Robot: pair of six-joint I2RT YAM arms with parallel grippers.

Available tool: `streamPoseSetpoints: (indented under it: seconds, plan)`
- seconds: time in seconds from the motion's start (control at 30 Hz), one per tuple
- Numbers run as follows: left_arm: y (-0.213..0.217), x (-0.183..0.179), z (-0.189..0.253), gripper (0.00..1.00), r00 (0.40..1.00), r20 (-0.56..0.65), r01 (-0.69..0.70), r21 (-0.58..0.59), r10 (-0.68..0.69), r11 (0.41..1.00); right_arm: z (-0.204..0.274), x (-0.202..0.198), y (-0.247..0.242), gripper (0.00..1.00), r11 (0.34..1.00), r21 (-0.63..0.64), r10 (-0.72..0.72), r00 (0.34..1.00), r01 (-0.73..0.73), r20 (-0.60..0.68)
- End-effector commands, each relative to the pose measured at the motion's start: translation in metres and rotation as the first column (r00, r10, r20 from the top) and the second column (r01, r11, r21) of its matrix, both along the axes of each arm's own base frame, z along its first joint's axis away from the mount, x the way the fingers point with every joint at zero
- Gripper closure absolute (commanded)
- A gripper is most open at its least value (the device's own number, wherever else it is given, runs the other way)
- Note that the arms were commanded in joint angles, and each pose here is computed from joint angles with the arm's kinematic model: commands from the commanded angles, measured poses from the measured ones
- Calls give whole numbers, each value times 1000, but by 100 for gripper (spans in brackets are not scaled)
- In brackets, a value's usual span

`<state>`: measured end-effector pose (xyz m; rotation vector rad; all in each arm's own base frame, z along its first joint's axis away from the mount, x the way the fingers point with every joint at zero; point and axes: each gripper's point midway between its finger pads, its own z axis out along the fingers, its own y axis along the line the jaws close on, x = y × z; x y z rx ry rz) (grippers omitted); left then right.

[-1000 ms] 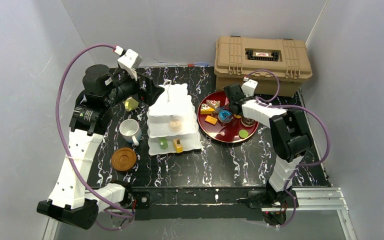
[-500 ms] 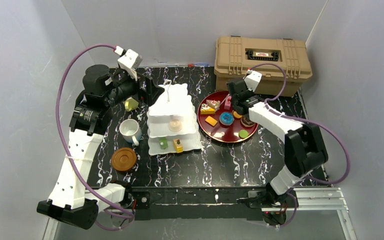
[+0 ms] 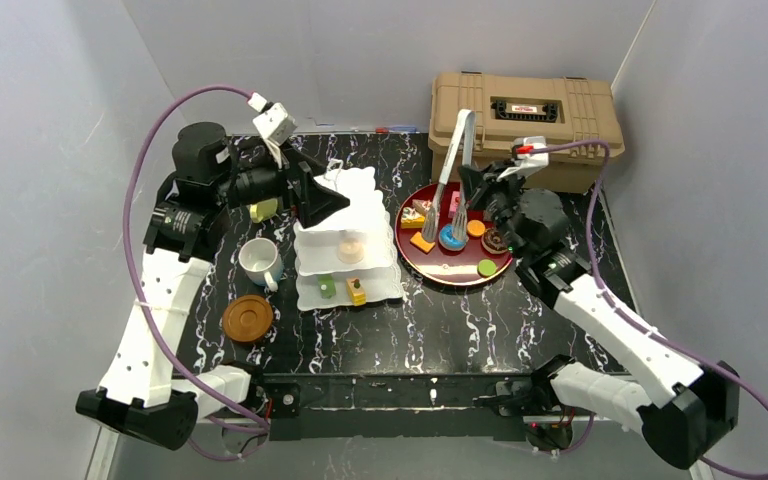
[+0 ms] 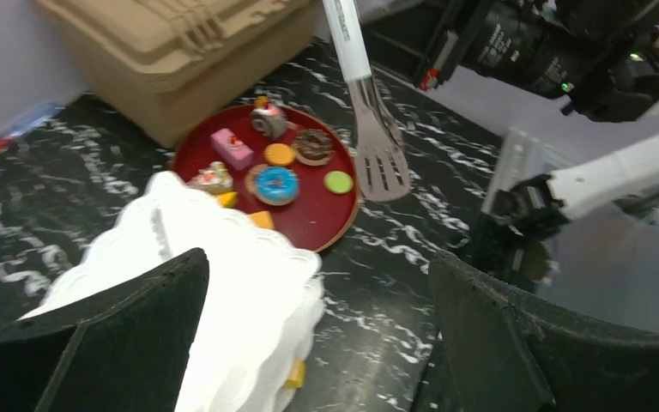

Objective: Serve the afternoon tea
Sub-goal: Pick up the clamp from the tray.

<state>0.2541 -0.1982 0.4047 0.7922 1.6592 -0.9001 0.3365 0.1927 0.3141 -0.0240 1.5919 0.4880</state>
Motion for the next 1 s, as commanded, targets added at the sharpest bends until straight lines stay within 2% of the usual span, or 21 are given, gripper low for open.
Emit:
streamPoseSetpoints:
  seconds: [0.0, 0.13, 0.33, 0.5, 0.63, 0.77, 0.87, 0.97]
  plan:
    - [-26, -38, 17, 2, 974, -64, 213, -99, -219, 972, 113, -35, 25, 99, 969, 12, 226, 910, -245, 347]
    - [-53, -51, 17, 2, 946, -67, 309, -114, -318, 944, 152, -53, 31, 99, 943, 49, 277, 859, -328, 430]
    - [-87, -46, 15, 2, 947, -61, 307, -104, -314, 946, 179, -59, 42, 99, 929, 72, 284, 824, -363, 491]
    - [-107, -40, 11, 2, 951, 19, 309, -88, -308, 947, 192, -65, 56, 99, 912, 99, 290, 794, -399, 534]
    - [-112, -55, 22, 4, 913, 58, 408, -135, -404, 903, 206, -79, 57, 99, 859, 192, 286, 755, -475, 591]
    - [-106, -84, 43, 13, 852, 109, 523, -178, -512, 833, 215, -98, 56, 99, 788, 252, 310, 716, -562, 626]
    - [-103, -97, 55, 28, 828, 119, 561, -195, -548, 805, 223, -112, 57, 99, 734, 265, 341, 677, -626, 652]
    - [-102, -107, 61, 39, 800, 91, 597, -218, -593, 772, 223, -117, 61, 99, 705, 276, 358, 663, -654, 657]
